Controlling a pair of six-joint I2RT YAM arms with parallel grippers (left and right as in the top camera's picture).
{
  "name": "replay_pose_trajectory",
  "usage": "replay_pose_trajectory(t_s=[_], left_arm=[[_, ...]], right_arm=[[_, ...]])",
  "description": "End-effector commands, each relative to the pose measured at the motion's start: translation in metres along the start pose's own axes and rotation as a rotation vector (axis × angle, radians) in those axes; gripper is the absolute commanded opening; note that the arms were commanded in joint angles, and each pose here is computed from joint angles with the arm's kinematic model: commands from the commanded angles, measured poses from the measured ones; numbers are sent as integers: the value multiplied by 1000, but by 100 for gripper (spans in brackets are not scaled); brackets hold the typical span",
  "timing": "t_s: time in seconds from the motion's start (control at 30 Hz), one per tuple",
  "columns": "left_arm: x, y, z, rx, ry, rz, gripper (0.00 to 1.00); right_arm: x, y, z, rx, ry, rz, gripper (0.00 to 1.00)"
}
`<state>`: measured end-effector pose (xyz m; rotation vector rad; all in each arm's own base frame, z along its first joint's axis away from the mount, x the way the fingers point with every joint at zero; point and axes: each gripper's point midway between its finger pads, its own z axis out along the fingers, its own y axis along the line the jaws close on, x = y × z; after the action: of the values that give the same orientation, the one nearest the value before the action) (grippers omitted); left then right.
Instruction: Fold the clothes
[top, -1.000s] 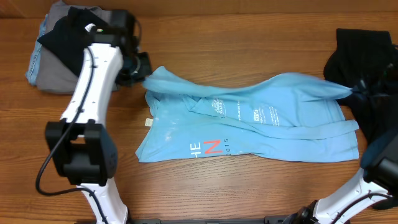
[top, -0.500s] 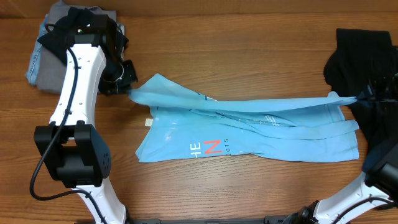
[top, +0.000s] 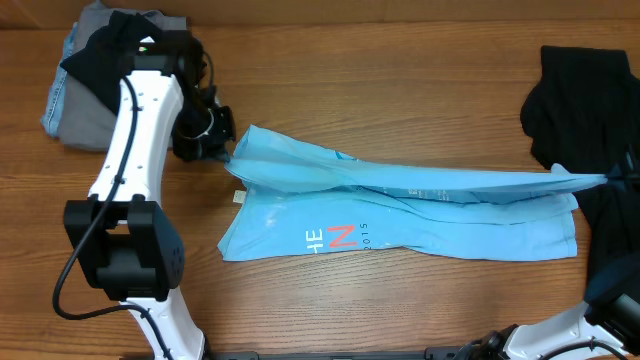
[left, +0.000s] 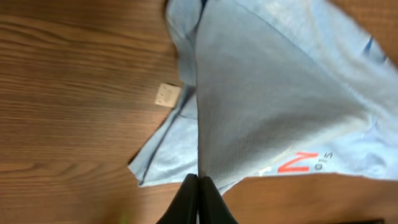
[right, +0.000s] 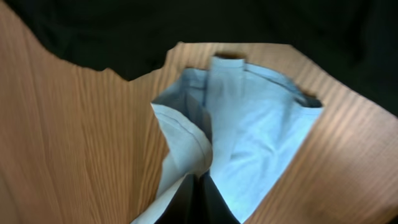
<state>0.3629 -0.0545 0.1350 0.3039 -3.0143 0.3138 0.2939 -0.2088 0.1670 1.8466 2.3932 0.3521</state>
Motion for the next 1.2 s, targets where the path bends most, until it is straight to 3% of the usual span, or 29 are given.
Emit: replay_pose_trajectory(t_s=[0.0,0.47,1.07,1.17], left_arm=[[15,-8,1,11,24,56,4],[57,10,32,-40,214,51,4],[79,17,29,-73,306,38,4],[83,19,34,-77,322,35,4]], right_arm=[[-11,-17,-13,35,-48,42,4],[-1,-51,-10,185,-15,63,4],[-2,-61,18,208,-4,69,4],[-2,-61,19,207,-6,69,10]])
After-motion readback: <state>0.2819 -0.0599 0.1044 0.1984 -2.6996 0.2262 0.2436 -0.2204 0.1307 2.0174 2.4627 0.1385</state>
